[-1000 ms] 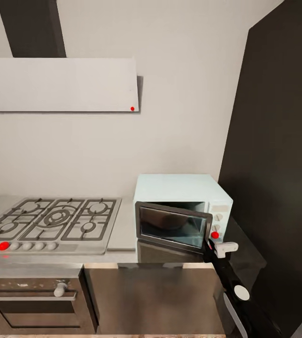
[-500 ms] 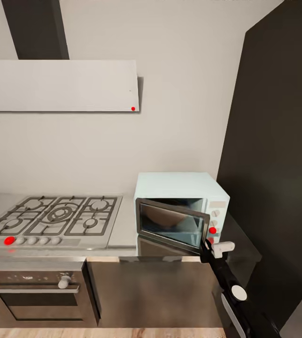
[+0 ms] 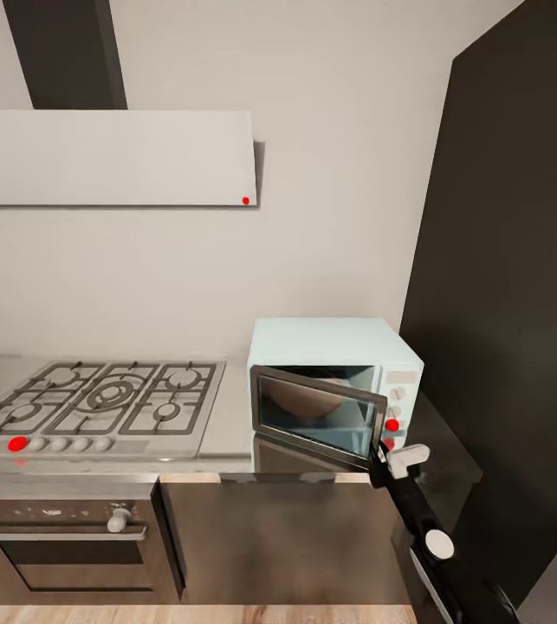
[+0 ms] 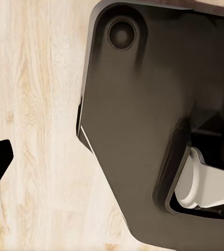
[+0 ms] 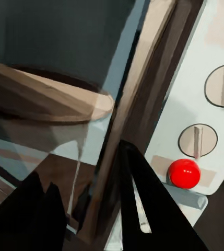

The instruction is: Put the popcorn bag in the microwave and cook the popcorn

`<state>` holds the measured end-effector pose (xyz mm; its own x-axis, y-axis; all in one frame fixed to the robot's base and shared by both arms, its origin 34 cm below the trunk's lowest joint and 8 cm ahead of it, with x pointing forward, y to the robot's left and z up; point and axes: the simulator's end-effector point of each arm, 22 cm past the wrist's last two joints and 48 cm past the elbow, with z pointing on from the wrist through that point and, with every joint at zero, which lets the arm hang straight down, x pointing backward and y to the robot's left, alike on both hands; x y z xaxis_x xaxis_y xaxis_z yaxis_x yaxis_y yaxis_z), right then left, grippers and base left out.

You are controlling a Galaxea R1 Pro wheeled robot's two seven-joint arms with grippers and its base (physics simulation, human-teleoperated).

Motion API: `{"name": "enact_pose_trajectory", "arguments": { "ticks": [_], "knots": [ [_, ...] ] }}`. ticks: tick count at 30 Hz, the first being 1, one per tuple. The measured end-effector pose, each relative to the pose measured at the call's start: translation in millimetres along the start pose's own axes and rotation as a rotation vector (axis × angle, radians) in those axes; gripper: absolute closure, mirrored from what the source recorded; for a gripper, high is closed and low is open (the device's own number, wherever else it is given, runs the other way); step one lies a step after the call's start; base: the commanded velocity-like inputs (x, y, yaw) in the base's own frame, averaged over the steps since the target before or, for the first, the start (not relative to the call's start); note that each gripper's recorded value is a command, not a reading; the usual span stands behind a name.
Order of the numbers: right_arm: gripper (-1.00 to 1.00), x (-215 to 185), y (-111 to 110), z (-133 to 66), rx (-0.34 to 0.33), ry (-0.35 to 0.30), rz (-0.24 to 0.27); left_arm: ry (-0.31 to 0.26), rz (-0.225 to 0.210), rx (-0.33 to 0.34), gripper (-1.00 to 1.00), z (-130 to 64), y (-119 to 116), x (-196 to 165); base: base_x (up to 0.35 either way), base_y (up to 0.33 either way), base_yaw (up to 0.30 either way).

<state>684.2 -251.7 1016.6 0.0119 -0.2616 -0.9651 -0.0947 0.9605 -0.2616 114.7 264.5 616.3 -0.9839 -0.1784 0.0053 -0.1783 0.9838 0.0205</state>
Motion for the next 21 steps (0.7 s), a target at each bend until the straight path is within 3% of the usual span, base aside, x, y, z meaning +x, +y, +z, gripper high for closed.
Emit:
{"name": "enact_pose_trajectory", "arguments": {
  "ticks": [7, 8, 12, 13, 21],
  "knots": [
    [1.0, -4, 10, -0.7, -0.011, -0.023, -0.107, 0.0, 0.0, 0.0, -1.0, 0.0, 0, 0, -0.103, 0.0, 0.0],
    [-1.0, -4, 10, -0.8, -0.009, -0.025, -0.124, 0.0, 0.0, 0.0, -1.0, 0.0, 0, 0, -0.01, 0.0, 0.0],
    [-1.0, -13, 3, -0.2, 0.001, -0.054, -0.096, -0.001, 0.001, 0.001, -1.0, -0.1, 0, 0, -0.002, 0.0, 0.0],
    [-1.0, -11, -13, -0.5, 0.027, -0.049, 0.137, -0.001, 0.0, 0.0, -1.0, 0.0, 0, 0, 0.0, 0.0, 0.0],
    [-1.0, -11, -14, -0.5, 0.031, -0.05, 0.154, -0.001, 0.001, 0.0, -1.0, -0.1, 0, 0, 0.0, 0.0, 0.0]
  ]
}}
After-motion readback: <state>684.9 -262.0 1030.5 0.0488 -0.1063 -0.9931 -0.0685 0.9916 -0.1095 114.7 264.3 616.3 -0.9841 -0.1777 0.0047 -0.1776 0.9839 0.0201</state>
